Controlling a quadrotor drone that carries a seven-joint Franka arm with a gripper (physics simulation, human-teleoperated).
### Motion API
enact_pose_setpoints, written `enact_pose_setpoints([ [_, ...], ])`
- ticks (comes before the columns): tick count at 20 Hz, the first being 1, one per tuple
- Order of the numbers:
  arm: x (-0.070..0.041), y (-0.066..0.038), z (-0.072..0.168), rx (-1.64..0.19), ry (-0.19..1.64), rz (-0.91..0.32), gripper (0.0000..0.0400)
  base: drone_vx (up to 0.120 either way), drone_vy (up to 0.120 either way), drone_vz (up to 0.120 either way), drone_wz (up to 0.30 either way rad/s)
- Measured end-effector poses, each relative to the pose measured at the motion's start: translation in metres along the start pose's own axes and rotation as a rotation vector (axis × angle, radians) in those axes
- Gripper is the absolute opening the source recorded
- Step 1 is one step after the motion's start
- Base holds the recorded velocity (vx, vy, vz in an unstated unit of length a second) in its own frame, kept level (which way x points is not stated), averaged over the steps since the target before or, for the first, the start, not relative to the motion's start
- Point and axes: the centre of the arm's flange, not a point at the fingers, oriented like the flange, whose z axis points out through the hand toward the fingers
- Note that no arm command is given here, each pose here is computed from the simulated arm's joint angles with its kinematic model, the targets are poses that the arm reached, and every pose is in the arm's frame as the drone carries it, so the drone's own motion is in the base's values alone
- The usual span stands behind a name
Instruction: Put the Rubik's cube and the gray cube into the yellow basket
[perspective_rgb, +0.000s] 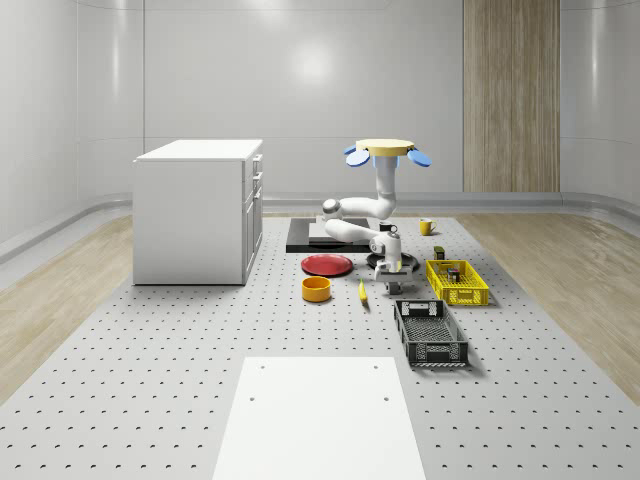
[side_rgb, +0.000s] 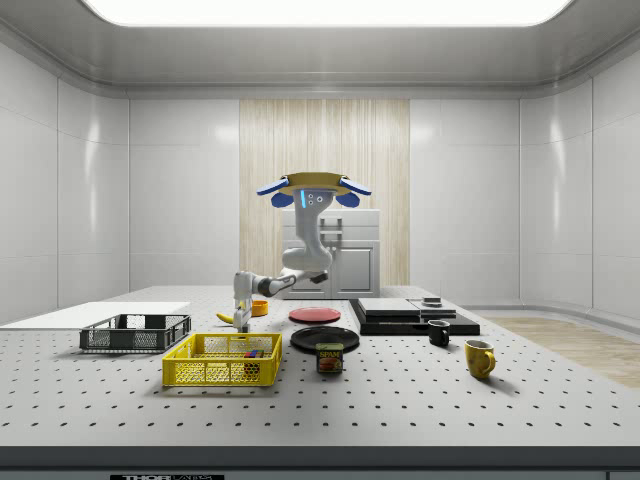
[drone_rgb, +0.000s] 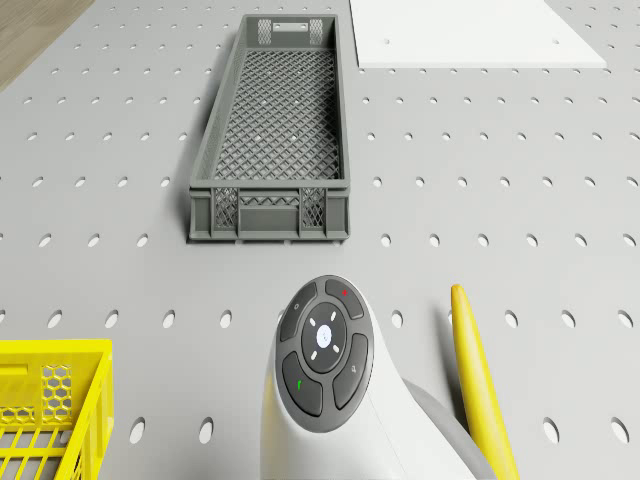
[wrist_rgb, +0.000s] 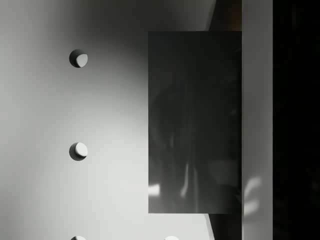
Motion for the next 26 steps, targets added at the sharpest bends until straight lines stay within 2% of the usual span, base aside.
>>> enact_pose_setpoints([
  [5,0.000,0.000,0.000,0.000,0.000,0.000,0.0254,0.000,0.000,0.000,0.000],
  [9,0.000,0.000,-0.010,0.000,0.000,0.000,0.0252,0.000,0.000,0.010,0.000],
  [17,0.000,0.000,-0.038,0.000,0.000,0.000,0.0250,0.000,0.000,0.120,0.000],
  [26,0.000,0.000,-0.047,0.000,0.000,0.000,0.0250,0.004,0.000,0.116,0.000],
])
